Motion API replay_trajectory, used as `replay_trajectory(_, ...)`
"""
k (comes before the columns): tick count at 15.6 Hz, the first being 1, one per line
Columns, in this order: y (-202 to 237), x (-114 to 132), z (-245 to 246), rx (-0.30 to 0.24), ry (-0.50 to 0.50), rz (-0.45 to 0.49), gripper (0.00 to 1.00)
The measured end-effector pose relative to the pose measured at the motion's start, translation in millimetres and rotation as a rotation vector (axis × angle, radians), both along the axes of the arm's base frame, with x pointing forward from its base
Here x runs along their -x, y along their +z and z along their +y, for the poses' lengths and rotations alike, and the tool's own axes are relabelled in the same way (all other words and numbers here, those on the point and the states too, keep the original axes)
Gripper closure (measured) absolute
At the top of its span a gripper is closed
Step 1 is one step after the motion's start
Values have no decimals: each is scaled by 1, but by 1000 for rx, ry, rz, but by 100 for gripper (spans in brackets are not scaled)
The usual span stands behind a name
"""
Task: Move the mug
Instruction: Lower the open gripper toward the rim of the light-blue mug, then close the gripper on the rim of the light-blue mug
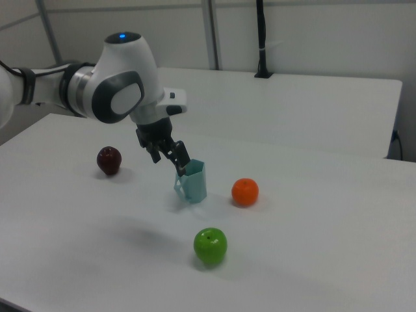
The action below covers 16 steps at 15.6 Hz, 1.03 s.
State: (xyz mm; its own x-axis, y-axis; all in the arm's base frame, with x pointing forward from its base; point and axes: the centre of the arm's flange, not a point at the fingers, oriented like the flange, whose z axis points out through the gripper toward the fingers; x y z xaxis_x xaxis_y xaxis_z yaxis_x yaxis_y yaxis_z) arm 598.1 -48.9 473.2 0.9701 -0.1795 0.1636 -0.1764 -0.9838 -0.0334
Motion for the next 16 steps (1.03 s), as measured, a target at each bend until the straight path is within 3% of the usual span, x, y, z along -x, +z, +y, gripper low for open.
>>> replay_trajectory(6, -64, -29, 36, 16, 57, -21, 0)
replay_trajectory(16, -97, -37, 44, 42, 99, -2, 14)
